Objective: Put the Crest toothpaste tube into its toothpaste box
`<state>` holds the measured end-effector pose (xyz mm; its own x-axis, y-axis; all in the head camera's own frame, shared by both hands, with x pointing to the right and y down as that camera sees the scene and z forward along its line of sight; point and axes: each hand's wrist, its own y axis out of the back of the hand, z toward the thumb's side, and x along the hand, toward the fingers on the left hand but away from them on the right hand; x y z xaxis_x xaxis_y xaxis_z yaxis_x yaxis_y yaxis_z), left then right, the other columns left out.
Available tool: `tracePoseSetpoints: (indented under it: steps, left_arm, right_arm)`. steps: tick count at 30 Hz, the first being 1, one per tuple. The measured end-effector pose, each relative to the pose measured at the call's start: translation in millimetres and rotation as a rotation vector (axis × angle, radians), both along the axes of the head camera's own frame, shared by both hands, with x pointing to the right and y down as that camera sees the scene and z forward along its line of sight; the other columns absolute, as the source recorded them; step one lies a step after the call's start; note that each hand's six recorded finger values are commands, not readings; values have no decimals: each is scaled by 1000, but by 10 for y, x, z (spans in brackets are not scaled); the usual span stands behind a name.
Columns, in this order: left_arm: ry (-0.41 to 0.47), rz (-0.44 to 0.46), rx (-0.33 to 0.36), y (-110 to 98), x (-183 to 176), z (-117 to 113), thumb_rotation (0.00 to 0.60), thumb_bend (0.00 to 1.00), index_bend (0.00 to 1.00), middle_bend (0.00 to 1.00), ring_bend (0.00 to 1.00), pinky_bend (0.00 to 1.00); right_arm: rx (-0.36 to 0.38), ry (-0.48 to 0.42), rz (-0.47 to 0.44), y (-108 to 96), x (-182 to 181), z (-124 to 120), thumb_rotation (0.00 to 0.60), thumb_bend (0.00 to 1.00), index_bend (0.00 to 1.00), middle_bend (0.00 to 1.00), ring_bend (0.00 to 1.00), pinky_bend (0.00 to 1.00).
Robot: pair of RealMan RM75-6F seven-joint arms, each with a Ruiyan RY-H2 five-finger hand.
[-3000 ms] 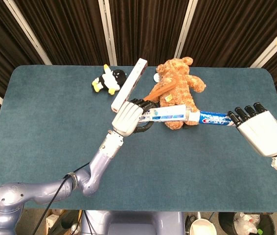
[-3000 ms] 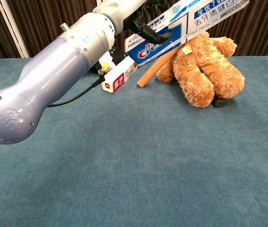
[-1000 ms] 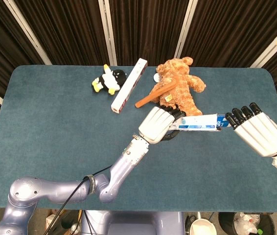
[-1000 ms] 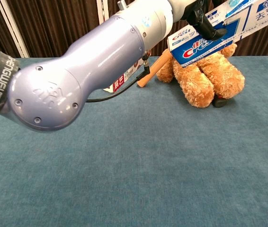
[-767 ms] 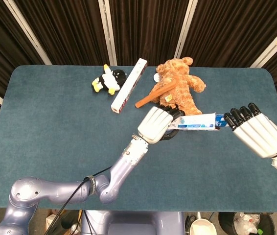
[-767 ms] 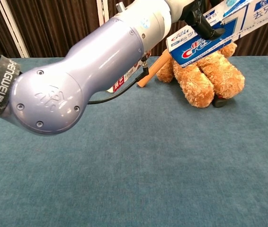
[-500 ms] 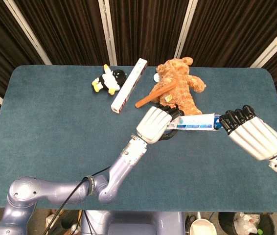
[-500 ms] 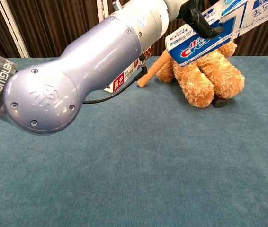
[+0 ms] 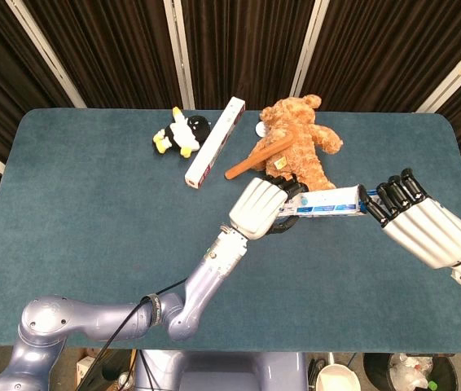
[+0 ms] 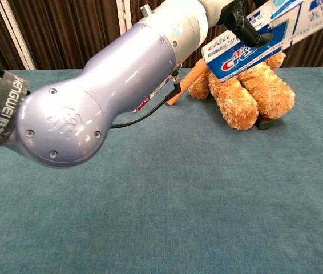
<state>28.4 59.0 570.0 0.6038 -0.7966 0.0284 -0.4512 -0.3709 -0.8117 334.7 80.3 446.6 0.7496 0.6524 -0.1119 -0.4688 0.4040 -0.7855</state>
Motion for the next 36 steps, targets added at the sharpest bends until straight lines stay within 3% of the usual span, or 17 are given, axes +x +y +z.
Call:
tracePoseSetpoints:
  steps: [4, 19, 27, 36]
  left_arm:
    - [33, -22, 24, 0, -8, -30, 600, 494, 365, 493, 441, 525]
    - [175, -80, 71, 12, -138, -14, 600, 504, 364, 498, 447, 527]
    - [188, -97, 76, 42, -353, 86, 600, 504, 364, 498, 448, 530]
    - [189, -179, 64, -42, -908, 203, 600, 504, 361, 494, 448, 530]
  right_arm:
    - [5, -3, 6, 9, 27, 15, 600, 404, 37, 334, 257, 242]
    - [30, -18, 22, 16, 59, 24, 600, 404, 15, 321, 231, 217]
    - [43, -20, 163, -89, 262, 37, 600, 405, 0, 306, 225, 214]
    - [30, -37, 331, -131, 510, 76, 600, 404, 0, 302, 221, 213]
